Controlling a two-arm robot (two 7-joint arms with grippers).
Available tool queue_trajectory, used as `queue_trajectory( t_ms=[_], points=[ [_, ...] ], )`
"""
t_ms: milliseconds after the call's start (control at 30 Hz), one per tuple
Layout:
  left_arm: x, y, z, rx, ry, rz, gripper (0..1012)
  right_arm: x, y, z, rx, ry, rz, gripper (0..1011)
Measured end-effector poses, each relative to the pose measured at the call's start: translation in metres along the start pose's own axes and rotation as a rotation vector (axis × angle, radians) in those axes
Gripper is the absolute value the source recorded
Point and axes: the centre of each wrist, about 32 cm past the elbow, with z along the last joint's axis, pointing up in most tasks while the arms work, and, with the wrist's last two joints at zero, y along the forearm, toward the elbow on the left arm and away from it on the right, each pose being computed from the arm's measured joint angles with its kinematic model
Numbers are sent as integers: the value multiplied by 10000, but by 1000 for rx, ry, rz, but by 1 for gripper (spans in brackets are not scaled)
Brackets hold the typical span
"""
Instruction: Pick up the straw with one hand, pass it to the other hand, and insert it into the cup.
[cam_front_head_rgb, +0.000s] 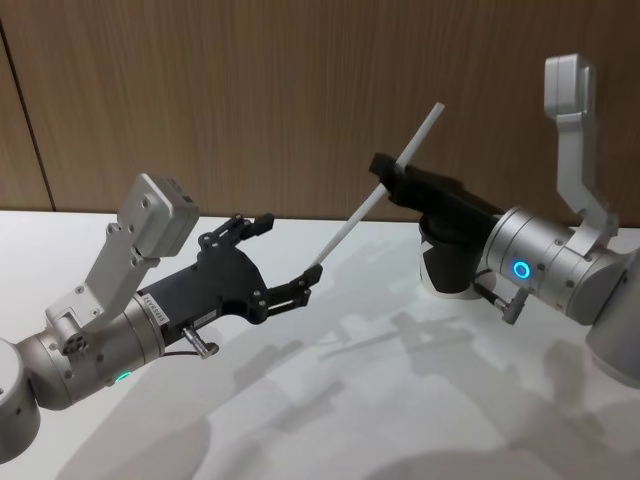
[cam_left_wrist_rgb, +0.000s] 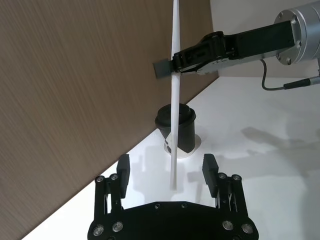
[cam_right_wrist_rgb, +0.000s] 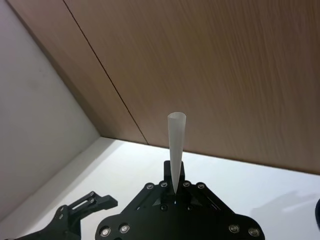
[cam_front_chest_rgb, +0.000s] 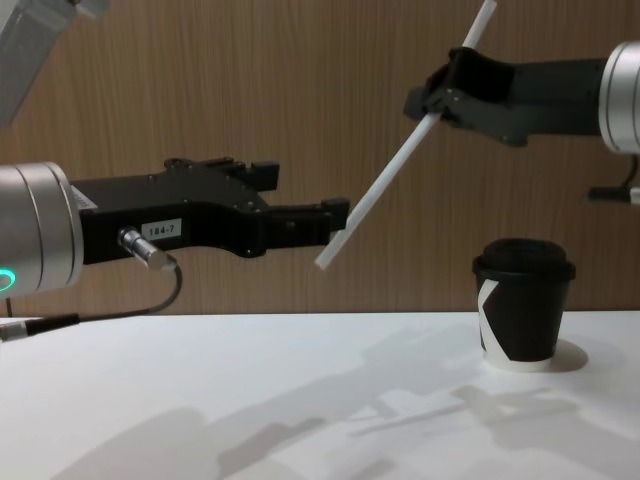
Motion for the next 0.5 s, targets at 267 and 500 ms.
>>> queue_trajectory(
  t_ms=[267,500],
  points=[
    [0,0,0,0,0,0,1003,11,-21,39,45,-121,-14,4],
    [0,0,0,0,0,0,1003,36,-41,81,88,-234,-31,4]
  ],
)
